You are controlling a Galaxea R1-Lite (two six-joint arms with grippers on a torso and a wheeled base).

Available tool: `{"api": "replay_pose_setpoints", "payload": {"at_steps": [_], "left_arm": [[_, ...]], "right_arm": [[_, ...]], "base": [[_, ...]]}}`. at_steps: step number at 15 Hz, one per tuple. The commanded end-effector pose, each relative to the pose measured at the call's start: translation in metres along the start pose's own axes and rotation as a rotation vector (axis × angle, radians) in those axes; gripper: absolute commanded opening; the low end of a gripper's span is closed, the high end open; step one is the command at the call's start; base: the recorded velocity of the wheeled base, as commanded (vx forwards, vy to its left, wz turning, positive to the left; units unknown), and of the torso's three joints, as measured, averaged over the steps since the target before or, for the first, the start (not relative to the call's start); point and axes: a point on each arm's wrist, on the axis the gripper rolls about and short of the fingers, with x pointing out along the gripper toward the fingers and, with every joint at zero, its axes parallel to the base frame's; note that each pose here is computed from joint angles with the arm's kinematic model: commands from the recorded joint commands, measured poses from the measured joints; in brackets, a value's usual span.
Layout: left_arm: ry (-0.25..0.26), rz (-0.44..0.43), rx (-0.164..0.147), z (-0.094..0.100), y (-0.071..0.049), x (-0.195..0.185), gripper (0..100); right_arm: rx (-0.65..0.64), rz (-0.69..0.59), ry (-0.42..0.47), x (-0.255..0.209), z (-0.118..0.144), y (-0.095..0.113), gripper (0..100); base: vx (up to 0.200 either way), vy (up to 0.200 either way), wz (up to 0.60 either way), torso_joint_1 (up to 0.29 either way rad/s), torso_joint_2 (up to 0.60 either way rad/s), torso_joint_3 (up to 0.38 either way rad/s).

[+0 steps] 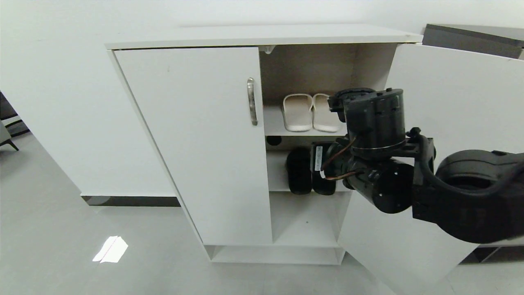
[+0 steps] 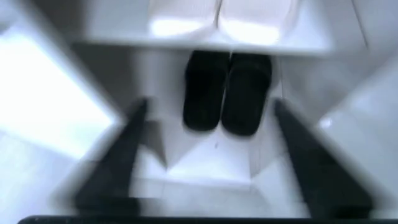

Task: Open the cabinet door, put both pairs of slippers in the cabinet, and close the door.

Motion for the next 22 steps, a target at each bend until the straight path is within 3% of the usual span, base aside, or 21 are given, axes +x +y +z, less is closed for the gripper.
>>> {"api": "replay_pose_setpoints", "payload": {"at_steps": [1, 6, 10, 19, 22], "left_arm": [[0.002, 0.0, 0.0, 0.0, 0.0, 0.0, 0], [0.002, -0.002, 0.002, 0.0, 0.0, 0.0, 0], [0.002, 0.0, 0.0, 0.0, 0.0, 0.0, 0], [0.002, 0.0, 0.0, 0.0, 0.0, 0.0, 0], [0.002, 0.0, 0.0, 0.0, 0.0, 0.0, 0]], "right_arm": [[0.007, 0.091, -0.002, -0.03, -0.002, -0.01, 0], [0.008, 0.315, 0.063, -0.047, -0.038, -0.029, 0], [0.01, 0.356, 0.07, -0.044, -0.047, -0.038, 0], [-0.022, 0.361, 0.069, -0.048, -0.051, -0.044, 0], [-0.021, 0.357, 0.07, -0.047, -0.051, -0.045, 0]], "base": [[-0.2, 0.0, 0.0, -0.002, 0.0, 0.002], [-0.2, 0.0, 0.0, 0.0, 0.0, 0.002], [-0.2, 0.0, 0.0, 0.004, 0.0, 0.002], [0.0, 0.0, 0.0, 0.004, -0.01, -0.004], [0.0, 0.0, 0.0, 0.054, -0.24, -0.235]]}}
